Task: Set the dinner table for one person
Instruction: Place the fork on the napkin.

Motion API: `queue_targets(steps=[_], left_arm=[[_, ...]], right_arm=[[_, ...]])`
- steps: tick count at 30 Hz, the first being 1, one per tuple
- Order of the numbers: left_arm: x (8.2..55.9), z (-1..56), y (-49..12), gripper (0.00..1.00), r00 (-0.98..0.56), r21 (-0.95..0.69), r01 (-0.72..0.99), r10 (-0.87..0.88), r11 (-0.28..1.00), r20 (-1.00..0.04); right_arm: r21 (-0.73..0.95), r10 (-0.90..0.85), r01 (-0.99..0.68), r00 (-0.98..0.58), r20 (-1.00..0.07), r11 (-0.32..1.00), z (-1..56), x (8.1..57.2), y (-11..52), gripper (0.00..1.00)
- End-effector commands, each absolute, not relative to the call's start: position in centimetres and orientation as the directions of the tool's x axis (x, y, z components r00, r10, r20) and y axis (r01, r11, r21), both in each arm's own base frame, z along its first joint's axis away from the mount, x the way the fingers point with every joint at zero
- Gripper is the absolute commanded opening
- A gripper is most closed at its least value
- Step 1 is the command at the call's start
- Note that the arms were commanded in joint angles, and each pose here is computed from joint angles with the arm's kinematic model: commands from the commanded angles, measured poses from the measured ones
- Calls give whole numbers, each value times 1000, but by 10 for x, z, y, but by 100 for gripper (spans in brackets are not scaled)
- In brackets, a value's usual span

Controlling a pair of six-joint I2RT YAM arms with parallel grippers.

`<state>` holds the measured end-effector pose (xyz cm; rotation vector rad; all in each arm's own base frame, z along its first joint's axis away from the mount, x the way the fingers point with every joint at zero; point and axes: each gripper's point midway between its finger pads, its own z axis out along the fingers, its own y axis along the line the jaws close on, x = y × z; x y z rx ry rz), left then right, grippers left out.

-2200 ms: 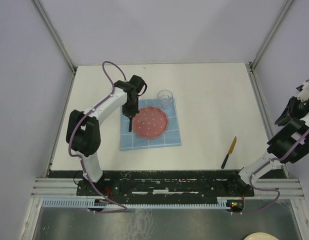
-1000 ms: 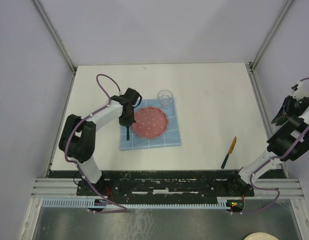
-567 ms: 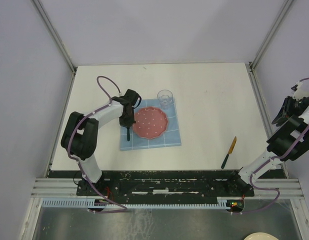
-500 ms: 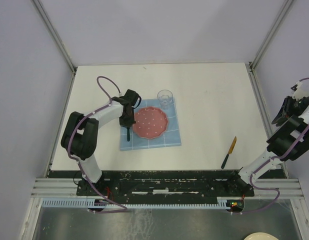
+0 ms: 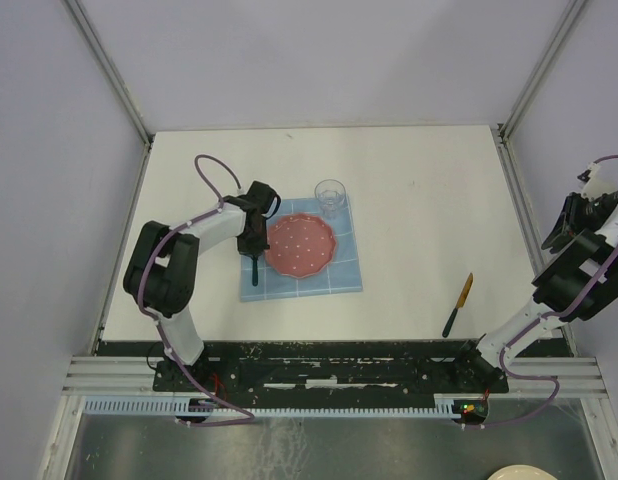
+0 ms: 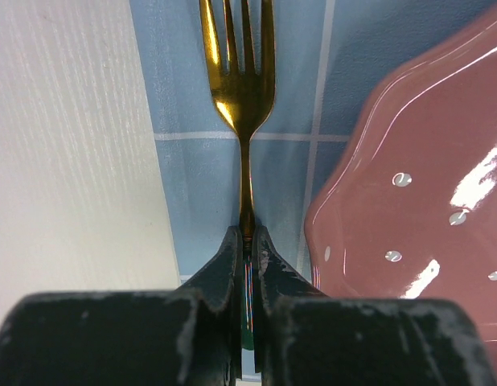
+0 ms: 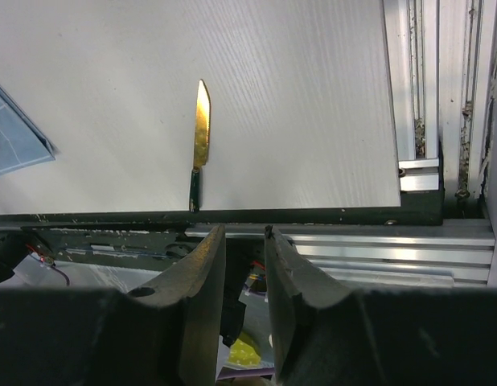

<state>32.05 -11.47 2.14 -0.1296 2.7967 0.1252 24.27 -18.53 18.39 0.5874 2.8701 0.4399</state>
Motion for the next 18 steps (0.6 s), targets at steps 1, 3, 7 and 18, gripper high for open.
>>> queue_targets(steps=[1, 3, 7, 18], left_arm=[[325, 18, -114, 3, -941, 66, -57, -32, 996, -338], [325, 17, -114, 3, -940, 68, -55, -29, 996, -339], [324, 14, -112, 3, -943, 71, -47, -20, 996, -331], [319, 11, -111, 6, -954, 73, -36, -13, 997, -300]], right_arm=[[314, 408, 360, -907, -100, 878, 191, 234, -178, 34], [311, 409, 362, -907, -101, 879, 191, 233, -178, 34], [309, 406, 361, -908, -98, 880, 191, 233, -178, 33], [305, 401, 357, -911, -95, 883, 191, 231, -175, 34]])
